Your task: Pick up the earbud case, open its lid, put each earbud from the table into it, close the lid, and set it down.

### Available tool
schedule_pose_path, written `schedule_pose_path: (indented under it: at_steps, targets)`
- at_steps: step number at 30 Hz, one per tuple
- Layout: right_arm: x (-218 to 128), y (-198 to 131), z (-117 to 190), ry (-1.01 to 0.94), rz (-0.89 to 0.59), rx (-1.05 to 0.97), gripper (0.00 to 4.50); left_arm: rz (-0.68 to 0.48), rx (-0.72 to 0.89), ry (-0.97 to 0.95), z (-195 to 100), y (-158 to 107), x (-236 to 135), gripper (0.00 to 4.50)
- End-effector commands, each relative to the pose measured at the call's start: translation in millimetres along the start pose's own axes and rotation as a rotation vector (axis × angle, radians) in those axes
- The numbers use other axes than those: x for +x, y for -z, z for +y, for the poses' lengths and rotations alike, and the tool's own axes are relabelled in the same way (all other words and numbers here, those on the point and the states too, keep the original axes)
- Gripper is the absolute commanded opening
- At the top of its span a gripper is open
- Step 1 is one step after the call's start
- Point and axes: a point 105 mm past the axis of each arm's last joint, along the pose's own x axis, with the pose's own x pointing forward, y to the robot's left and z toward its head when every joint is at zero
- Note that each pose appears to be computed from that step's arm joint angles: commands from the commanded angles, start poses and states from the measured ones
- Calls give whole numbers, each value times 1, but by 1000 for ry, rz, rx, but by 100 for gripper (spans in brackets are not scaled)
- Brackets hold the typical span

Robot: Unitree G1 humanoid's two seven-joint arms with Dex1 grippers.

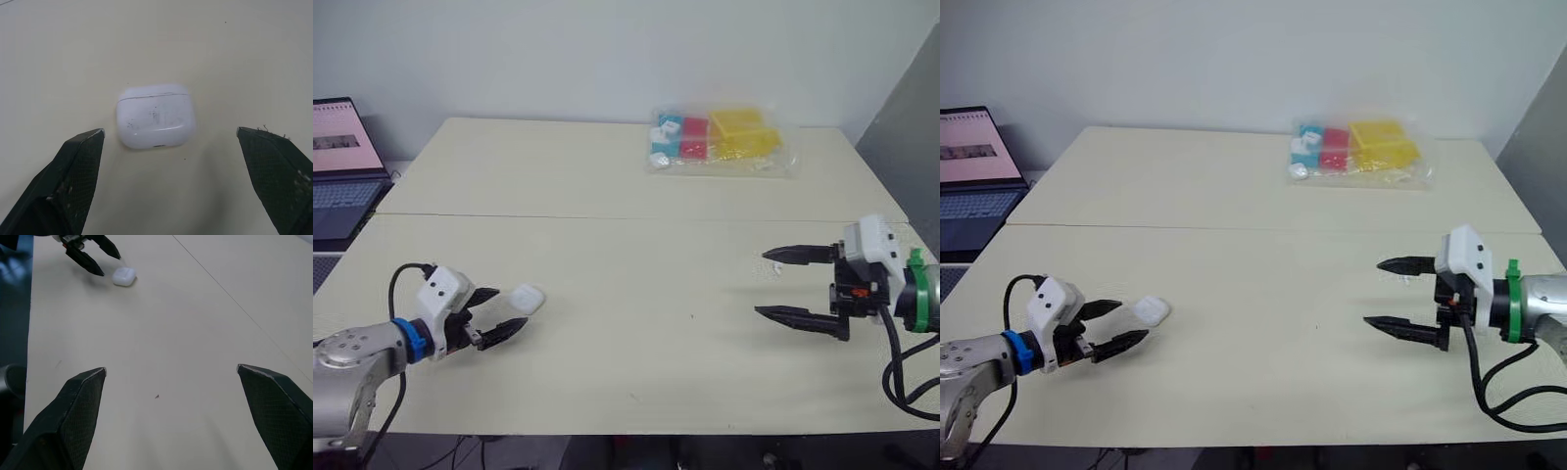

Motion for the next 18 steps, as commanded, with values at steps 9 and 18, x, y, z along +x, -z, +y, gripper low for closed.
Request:
schedule_pose_path:
  at_steps: [9, 18]
  targets:
    - [16, -12, 18, -111, -16, -41, 448, -11, 43, 31, 6, -1, 15, 450]
    - [24, -14, 20, -141, -44, -51, 448, 11, -10, 33, 10, 7, 28, 450]
